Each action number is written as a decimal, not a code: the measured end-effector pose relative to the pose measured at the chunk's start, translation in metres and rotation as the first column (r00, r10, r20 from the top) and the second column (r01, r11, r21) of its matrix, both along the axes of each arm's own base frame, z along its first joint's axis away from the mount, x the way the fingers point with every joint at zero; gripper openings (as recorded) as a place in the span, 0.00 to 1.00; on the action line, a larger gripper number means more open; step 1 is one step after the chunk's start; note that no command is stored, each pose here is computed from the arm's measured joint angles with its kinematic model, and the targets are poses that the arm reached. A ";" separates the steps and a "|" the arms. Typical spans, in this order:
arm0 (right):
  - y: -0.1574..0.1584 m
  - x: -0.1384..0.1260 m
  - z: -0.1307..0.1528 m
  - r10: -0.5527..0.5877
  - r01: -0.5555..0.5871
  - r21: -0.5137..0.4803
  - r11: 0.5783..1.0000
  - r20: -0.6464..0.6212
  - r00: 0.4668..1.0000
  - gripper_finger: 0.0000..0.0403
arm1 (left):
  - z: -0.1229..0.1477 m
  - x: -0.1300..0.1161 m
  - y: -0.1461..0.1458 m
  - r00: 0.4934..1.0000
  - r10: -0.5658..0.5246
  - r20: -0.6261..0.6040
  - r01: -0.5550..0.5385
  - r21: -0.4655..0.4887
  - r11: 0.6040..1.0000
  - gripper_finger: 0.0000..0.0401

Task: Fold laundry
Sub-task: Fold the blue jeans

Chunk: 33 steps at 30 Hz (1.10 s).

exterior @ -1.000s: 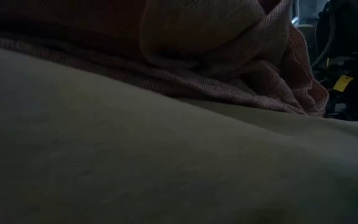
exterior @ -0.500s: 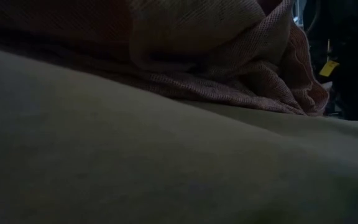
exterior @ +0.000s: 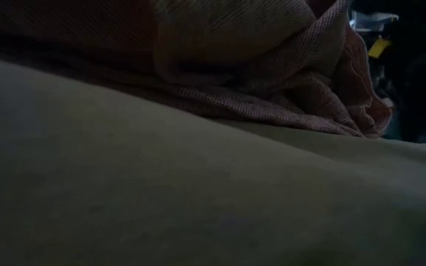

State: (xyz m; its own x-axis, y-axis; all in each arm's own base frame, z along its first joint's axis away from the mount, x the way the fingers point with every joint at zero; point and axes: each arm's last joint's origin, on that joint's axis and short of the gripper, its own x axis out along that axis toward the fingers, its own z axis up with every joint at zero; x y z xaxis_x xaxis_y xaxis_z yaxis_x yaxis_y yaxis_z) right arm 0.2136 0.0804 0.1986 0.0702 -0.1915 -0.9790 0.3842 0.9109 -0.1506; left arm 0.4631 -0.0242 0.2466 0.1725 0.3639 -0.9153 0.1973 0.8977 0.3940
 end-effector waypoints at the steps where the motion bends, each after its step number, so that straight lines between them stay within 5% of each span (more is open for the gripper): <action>1: 0.000 0.002 0.002 0.002 -0.002 -0.010 1.000 0.016 1.000 0.14 | 0.004 -0.003 0.000 1.000 0.005 -0.023 -0.005 0.001 1.000 0.01; 10: 0.003 0.016 0.026 0.031 -0.021 -0.074 0.997 0.133 0.991 0.13 | 0.031 -0.023 -0.004 0.995 0.042 -0.093 -0.041 0.006 0.999 0.01; 21: 0.005 0.027 0.037 0.062 -0.038 -0.105 0.994 0.239 0.969 0.14 | 0.077 -0.048 -0.031 0.994 0.094 0.062 -0.094 -0.016 0.995 0.01; 33: 0.012 0.047 0.044 0.136 -0.102 -0.101 0.990 0.437 0.889 0.13 | 0.107 -0.074 -0.071 0.977 0.102 0.186 -0.093 -0.060 0.994 0.01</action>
State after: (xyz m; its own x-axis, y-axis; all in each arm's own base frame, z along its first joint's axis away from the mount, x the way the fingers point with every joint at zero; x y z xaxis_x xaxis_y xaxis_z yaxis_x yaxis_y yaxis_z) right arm 0.2609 0.0928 0.2429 0.5191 -0.2237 -0.8249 0.3158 0.9470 -0.0581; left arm 0.3892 -0.0948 0.3541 0.3097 0.3414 -0.8874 0.0344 0.9287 0.3692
